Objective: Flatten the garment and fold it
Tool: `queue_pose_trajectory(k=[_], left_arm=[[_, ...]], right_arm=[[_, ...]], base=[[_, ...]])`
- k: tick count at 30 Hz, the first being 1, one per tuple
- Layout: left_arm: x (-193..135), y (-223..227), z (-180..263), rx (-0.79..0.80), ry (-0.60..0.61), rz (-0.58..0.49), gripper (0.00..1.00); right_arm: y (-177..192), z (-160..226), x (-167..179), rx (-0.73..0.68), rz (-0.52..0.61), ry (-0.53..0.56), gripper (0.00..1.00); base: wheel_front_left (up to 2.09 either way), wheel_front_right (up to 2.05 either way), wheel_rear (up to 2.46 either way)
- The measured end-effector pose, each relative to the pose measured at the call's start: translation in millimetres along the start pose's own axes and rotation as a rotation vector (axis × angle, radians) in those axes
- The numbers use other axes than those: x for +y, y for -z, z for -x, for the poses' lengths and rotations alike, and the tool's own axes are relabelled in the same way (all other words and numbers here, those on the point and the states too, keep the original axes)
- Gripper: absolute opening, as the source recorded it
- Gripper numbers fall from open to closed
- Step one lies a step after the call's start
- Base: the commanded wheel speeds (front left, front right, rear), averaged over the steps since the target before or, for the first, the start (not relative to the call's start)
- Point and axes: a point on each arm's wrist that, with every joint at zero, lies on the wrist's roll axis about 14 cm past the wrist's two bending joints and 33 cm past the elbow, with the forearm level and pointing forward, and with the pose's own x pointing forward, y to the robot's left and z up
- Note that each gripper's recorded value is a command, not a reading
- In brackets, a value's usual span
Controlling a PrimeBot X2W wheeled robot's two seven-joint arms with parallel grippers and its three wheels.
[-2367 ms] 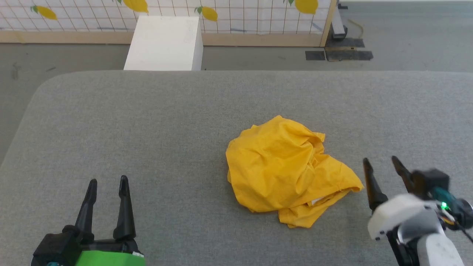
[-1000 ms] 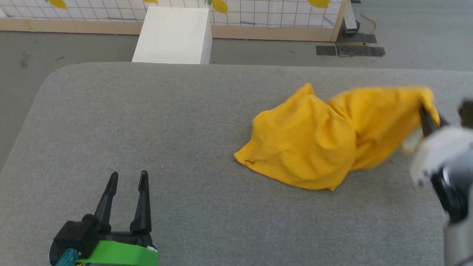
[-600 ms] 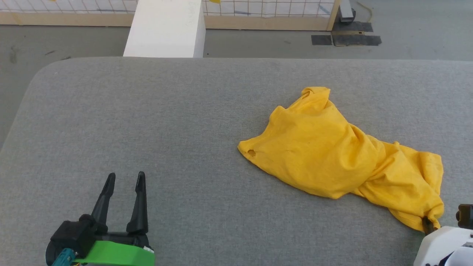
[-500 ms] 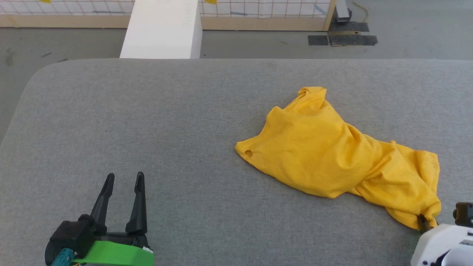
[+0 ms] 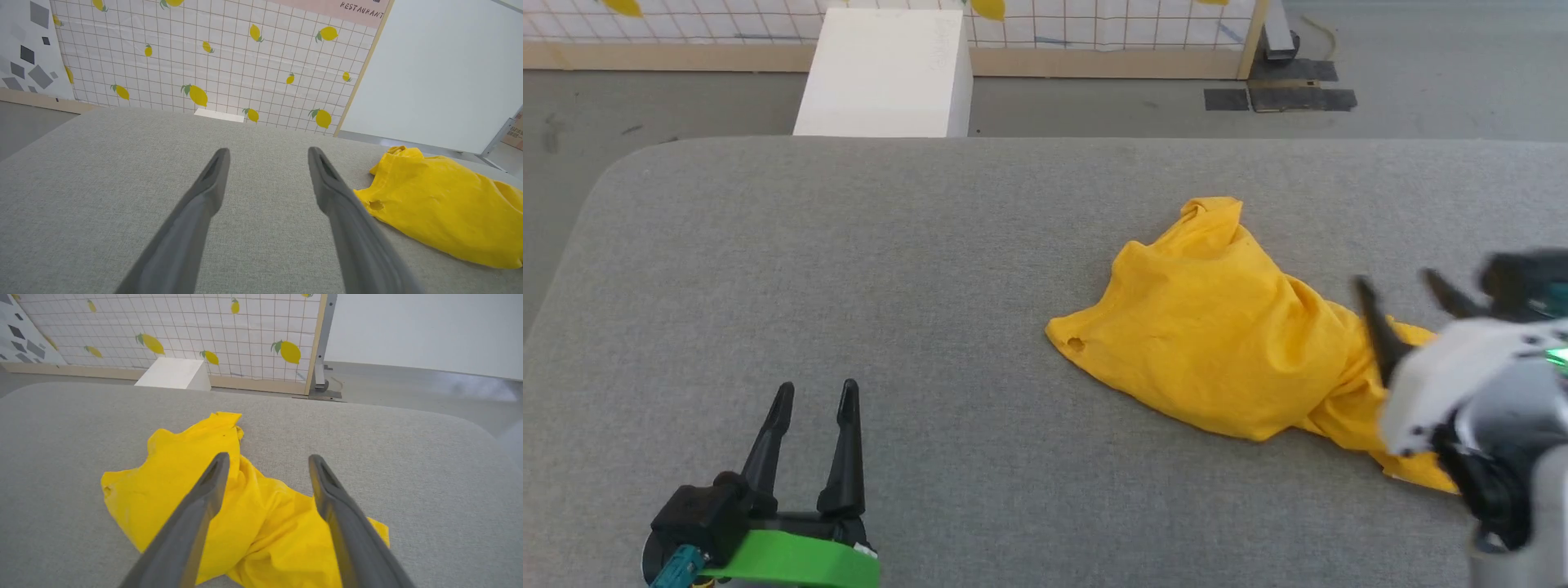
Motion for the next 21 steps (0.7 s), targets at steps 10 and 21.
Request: queue_pose_trajectory(k=[10, 21], left_arm=[[12, -2, -1, -0.007, -0.042, 0.012, 1.00], [36, 1, 16, 0.013, -0.129, -0.002, 1.00]], right_arm=[[58, -34, 108, 0.311, 0.098, -0.330, 1.00], [132, -68, 137, 0.498, 0.322, -0.411, 1.00]], base=[[0.00, 0.00, 0.00], [0.00, 0.00, 0.00]])
